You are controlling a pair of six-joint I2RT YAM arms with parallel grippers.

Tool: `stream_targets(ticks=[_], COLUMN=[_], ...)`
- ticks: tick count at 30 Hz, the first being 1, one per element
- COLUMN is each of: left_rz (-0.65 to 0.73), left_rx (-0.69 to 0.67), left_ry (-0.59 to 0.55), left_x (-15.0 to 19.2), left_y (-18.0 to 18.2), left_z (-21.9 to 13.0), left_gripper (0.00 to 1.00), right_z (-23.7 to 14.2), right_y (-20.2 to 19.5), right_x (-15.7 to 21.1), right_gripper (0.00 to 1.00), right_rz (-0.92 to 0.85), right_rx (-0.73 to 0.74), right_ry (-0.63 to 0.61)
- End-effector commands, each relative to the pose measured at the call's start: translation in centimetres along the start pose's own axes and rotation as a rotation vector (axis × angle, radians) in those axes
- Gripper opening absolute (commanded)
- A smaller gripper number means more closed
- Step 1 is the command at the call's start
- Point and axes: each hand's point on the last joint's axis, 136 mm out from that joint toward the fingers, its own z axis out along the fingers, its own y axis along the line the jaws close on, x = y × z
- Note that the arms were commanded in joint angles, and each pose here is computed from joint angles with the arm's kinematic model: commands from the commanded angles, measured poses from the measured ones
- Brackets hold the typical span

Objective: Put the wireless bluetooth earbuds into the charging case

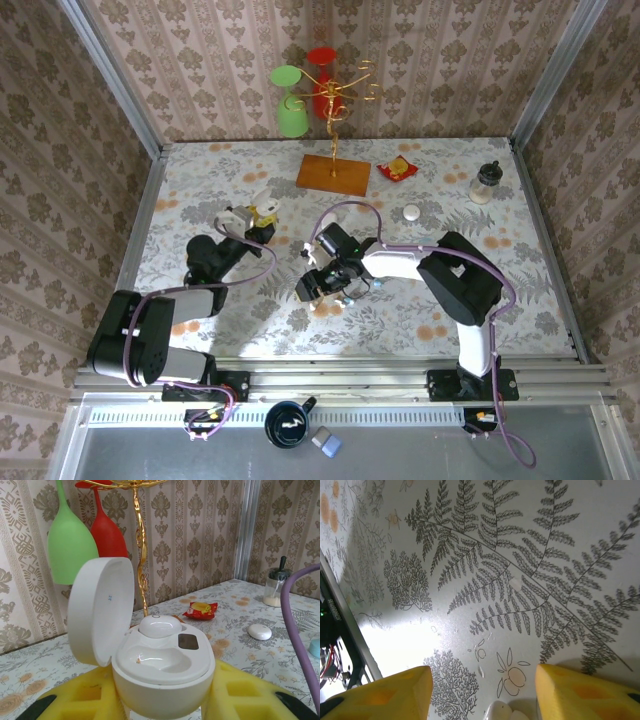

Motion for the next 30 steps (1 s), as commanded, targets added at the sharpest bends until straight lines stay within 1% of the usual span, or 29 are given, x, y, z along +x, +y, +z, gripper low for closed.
stream_targets(ticks=[1, 7, 14, 21, 24, 27, 30], left_rz=[-0.001, -0.001, -0.001, 0.0, -0.002, -0.001, -0.001], left_rx=[0.002, 0.007, 0.012, 0.011, 0.012, 0.012, 0.013], left_ry=[-0.034, -0.031, -0.03, -0.029, -0.026, -0.029, -0.027], left_x=[-1.1, -1.1, -1.1, -1.1, -1.0, -1.1, -1.0], left_y=[0.0, 0.1, 0.1, 0.1, 0.1, 0.1, 0.1], left_z=[-0.4, -0.4, -0.4, -0.5, -0.4, -0.5, -0.6], left_gripper=[0.27, 0.27, 0.27, 0.28, 0.28, 0.28, 0.28], right_z=[0.2, 0.0, 0.0, -0.3, -0.6, -0.9, -0.9], right_y=[0.7, 1.2, 1.9, 2.5, 2.5, 2.1, 2.0], right_x=[2.3, 4.9, 5.3, 6.0, 5.8, 4.9, 4.0], right_gripper=[0.57, 0.54, 0.53, 0.49, 0.49, 0.49, 0.48], right_rz=[0.012, 0.033, 0.031, 0.049, 0.019, -0.003, -0.009], right_rx=[-0.034, -0.046, -0.036, -0.031, -0.019, 0.024, 0.03], right_ry=[0.101, 0.154, 0.154, 0.174, 0.16, 0.134, 0.11])
